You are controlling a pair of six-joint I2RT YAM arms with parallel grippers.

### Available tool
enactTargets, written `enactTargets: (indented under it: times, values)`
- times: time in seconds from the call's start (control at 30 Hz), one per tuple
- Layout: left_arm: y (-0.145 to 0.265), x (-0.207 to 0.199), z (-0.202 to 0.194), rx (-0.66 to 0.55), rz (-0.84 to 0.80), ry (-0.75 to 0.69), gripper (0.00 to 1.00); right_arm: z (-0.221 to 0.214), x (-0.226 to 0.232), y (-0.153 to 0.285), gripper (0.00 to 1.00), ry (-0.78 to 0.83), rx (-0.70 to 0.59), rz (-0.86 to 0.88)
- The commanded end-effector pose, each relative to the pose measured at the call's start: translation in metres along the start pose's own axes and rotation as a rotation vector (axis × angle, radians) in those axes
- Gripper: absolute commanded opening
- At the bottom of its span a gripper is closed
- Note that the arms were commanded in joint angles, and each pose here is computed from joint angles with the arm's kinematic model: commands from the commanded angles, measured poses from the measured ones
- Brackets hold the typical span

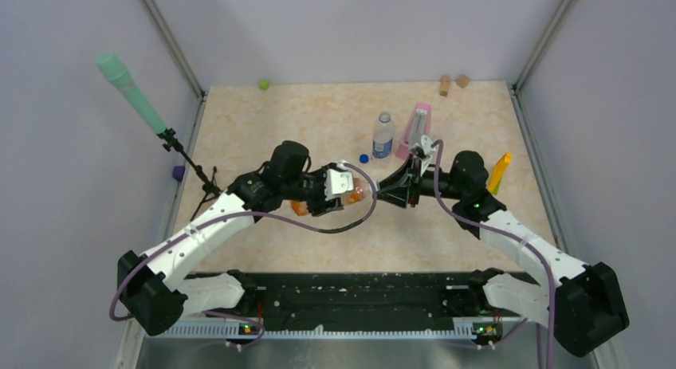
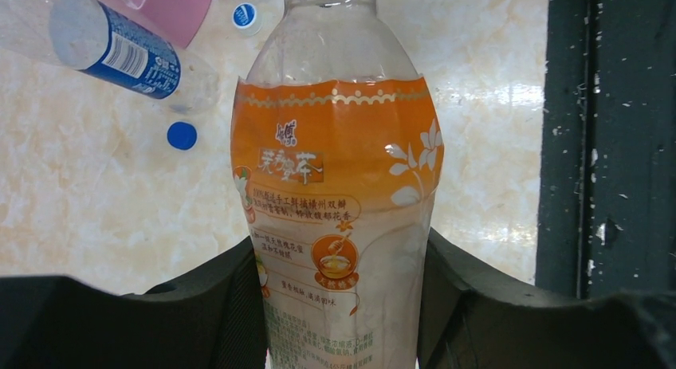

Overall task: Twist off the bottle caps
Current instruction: Unscrew the bottle cap from the plastic bottle.

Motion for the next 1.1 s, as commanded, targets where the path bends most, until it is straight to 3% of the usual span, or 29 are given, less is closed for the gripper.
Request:
enactTargets:
  times: [0.0, 0.13, 0.23, 0.33, 0.4, 0.63, 0.83, 0.93, 1.07]
  values:
    - [0.002, -0.027, 0.046, -0.195, -0.210, -0.042, 0.00, 0.035, 0.010, 0.000, 0.00, 0.464, -0.081, 0.081]
    - [0.002, -0.029, 0.043, -0.174, -0.223, -0.037, 0.00, 0.042, 0.009, 0.003, 0.00, 0.584, -0.116, 0.050]
    - [0.002, -0.016, 0.037, -0.136, -0.126, -0.047, 0.00, 0.049, 0.003, 0.010, 0.03, 0.516, -0.208, -0.067]
    - [0.002, 0.005, 0.025, -0.085, 0.035, -0.069, 0.00, 0.055, -0.006, 0.021, 0.40, 0.297, -0.291, -0.229]
    - [0.005, 0.015, 0.021, -0.069, 0.116, -0.093, 0.00, 0.053, 0.001, 0.024, 0.51, 0.129, -0.329, -0.230]
    - [0.006, 0.027, 0.023, -0.076, 0.224, -0.120, 0.00, 0.066, 0.020, 0.030, 0.58, -0.342, -0.466, -0.189]
    - [0.004, 0.030, 0.034, -0.112, 0.257, -0.083, 0.00, 0.067, 0.012, 0.019, 0.67, -0.502, -0.465, -0.219]
    - [0.000, 0.025, 0.042, -0.170, 0.232, -0.059, 0.00, 0.068, 0.005, 0.015, 0.74, -0.497, -0.525, -0.318]
    - [-0.005, 0.021, 0.052, -0.232, 0.234, -0.002, 0.00, 0.081, 0.005, 0.013, 0.75, -0.492, -0.610, -0.365]
Point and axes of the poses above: each gripper's point midway between its finger pads, its own y axis back along the fingers, its own x axis along the line the jaws close on, z = x × y, the point moved 3 cm from there along y, back along the fingers, and after that the axes turned 1 degree about -y, right-handed, at the moved point
